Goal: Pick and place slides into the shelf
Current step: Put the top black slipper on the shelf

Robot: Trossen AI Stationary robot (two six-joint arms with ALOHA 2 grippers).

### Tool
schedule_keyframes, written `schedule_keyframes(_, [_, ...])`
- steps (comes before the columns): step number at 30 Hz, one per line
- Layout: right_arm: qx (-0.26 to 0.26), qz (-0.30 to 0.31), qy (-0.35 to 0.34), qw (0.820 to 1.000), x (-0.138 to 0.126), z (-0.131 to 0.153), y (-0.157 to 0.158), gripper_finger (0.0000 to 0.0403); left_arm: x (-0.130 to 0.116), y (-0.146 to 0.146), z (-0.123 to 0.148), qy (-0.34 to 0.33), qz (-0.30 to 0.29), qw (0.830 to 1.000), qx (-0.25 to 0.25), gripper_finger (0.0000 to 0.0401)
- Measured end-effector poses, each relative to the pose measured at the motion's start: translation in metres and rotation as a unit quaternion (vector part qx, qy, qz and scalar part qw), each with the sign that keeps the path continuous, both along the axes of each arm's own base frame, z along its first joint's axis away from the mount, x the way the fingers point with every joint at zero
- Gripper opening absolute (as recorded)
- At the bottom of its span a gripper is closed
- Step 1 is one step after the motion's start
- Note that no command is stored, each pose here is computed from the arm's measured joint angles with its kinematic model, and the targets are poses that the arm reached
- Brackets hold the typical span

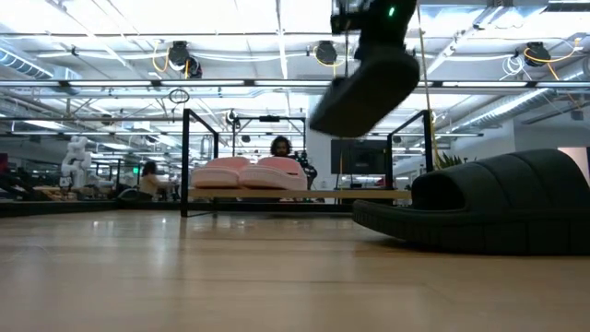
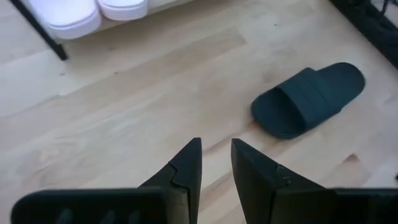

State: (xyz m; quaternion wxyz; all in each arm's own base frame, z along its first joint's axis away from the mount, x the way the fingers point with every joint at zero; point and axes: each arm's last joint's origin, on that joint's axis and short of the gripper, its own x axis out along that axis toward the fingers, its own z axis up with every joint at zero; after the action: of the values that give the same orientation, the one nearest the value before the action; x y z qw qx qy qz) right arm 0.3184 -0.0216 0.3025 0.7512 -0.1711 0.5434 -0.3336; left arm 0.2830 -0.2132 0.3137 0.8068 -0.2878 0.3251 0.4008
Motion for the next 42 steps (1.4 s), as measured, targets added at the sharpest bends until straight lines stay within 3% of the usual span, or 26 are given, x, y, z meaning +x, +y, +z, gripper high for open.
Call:
schedule_keyframes(3, [0.016, -0.054, 0.021, 0.998, 0.000, -0.012, -0.025, 0.0001, -0.006, 0.004, 0.007, 0.002, 0.000, 1.000, 0.001, 0.0086])
schedule_keyframes(7, [-0.034, -0.102, 0.028, 0.994, 0.001, -0.016, -0.050, 0.0001, -0.014, 0.008, 0.015, 0.006, -0.003, 1.000, 0.005, 0.0086])
schedule_keyframes(10, [-0.015, -0.116, 0.019, 0.993, 0.000, -0.017, -0.062, 0.0001, -0.018, 0.012, 0.019, 0.014, -0.002, 1.000, 0.012, 0.0086])
schedule_keyframes(31, [-0.004, -0.158, 0.075, 0.985, -0.023, -0.075, -0.092, 0.0001, -0.012, 0.030, 0.023, 0.045, -0.021, 0.997, 0.053, 0.0086])
schedule_keyframes(42, [-0.023, -0.138, 0.062, 0.988, -0.018, -0.080, -0.096, 0.0001, -0.008, 0.036, 0.023, 0.059, -0.030, 0.996, 0.065, 0.0086])
